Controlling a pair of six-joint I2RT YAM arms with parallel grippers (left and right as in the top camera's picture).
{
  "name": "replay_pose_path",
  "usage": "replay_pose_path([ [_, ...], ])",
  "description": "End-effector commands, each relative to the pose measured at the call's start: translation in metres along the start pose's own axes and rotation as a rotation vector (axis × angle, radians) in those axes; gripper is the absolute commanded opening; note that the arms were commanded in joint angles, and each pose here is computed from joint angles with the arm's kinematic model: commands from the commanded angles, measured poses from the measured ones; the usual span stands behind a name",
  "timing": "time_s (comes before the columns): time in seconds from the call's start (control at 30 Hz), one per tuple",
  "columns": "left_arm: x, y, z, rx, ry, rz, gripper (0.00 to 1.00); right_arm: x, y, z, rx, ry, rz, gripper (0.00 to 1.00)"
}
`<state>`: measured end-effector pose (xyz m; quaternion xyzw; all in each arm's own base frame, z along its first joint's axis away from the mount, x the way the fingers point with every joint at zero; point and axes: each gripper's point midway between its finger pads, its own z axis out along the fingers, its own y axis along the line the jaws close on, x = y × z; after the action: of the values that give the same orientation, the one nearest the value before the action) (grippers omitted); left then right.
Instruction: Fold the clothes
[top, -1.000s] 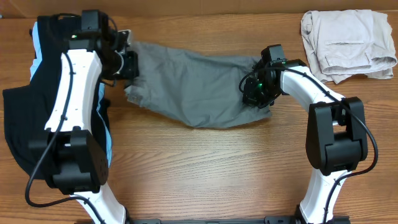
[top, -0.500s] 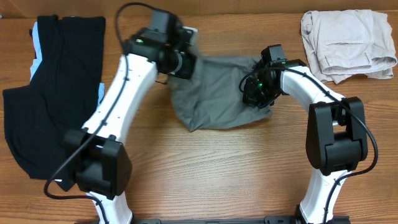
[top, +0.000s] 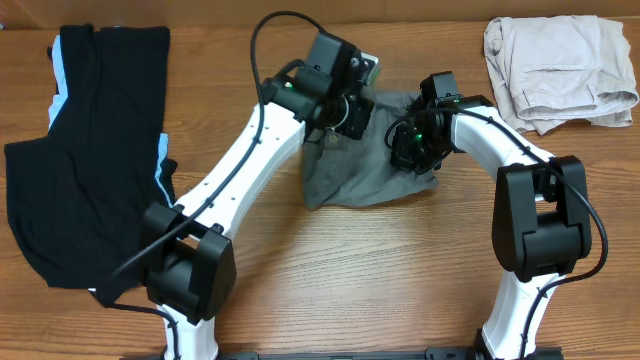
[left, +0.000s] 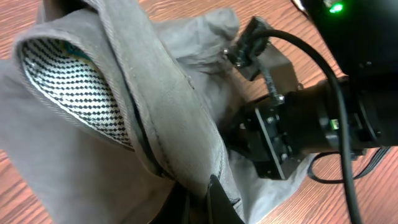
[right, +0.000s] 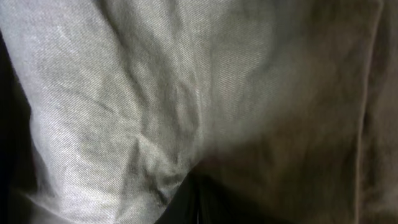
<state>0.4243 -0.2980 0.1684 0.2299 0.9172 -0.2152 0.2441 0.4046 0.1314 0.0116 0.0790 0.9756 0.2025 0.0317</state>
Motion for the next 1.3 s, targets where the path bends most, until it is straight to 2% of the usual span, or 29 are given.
replay_pose_path([
  [0.0, -0.009, -0.006, 0.007, 0.002, -0.026, -0.019, 0.04, 0.002, -0.003, 0.003, 0.001, 0.009, 0.01, 0.04],
  [0.07, -0.012, -0.007, 0.012, 0.006, -0.036, -0.034, 0.05, 0.002, -0.003, 0.003, 0.001, 0.009, 0.01, 0.04],
  [0.1, -0.014, -0.007, 0.013, 0.007, -0.043, -0.044, 0.07, 0.002, -0.003, 0.003, 0.001, 0.009, 0.01, 0.04],
  [0.13, -0.015, -0.006, 0.015, 0.008, -0.048, -0.054, 0.13, 0.002, -0.003, 0.003, 0.001, 0.009, 0.01, 0.04],
  [0.2, -0.02, -0.007, 0.017, 0.016, -0.066, -0.058, 0.4, 0.002, -0.003, 0.003, 0.001, 0.007, 0.01, 0.04],
  [0.27, -0.025, -0.008, 0.017, 0.022, -0.087, -0.052, 0.87, -0.002, -0.003, 0.001, -0.002, -0.002, 0.014, 0.04],
  [0.3, -0.028, -0.009, 0.016, 0.026, -0.098, -0.055, 1.0, -0.005, -0.003, -0.002, -0.004, -0.009, 0.032, 0.04],
  [0.4, -0.036, -0.012, 0.012, 0.037, -0.122, -0.066, 1.0, -0.018, -0.001, -0.022, -0.017, -0.041, 0.052, 0.04],
  [0.57, -0.059, -0.005, -0.025, 0.029, -0.151, -0.085, 1.0, -0.034, 0.005, -0.082, -0.029, -0.118, 0.058, 0.18],
  [0.7, -0.08, 0.011, -0.078, -0.01, -0.18, -0.092, 1.0, -0.032, 0.022, -0.128, -0.061, -0.175, -0.019, 0.4],
  [0.8, -0.089, 0.032, -0.114, -0.068, -0.203, -0.104, 1.0, -0.024, 0.045, -0.146, -0.104, -0.194, -0.098, 0.5],
  [0.97, -0.093, 0.08, -0.146, -0.168, -0.241, -0.176, 1.0, -0.016, 0.081, -0.137, -0.11, -0.211, -0.239, 0.58],
  [1.13, -0.089, 0.116, -0.158, -0.214, -0.249, -0.235, 1.0, -0.021, 0.109, -0.127, -0.054, -0.289, -0.341, 0.76],
  [1.27, -0.087, 0.135, -0.166, -0.239, -0.259, -0.264, 1.0, -0.019, 0.115, -0.112, -0.001, -0.29, -0.371, 0.78],
])
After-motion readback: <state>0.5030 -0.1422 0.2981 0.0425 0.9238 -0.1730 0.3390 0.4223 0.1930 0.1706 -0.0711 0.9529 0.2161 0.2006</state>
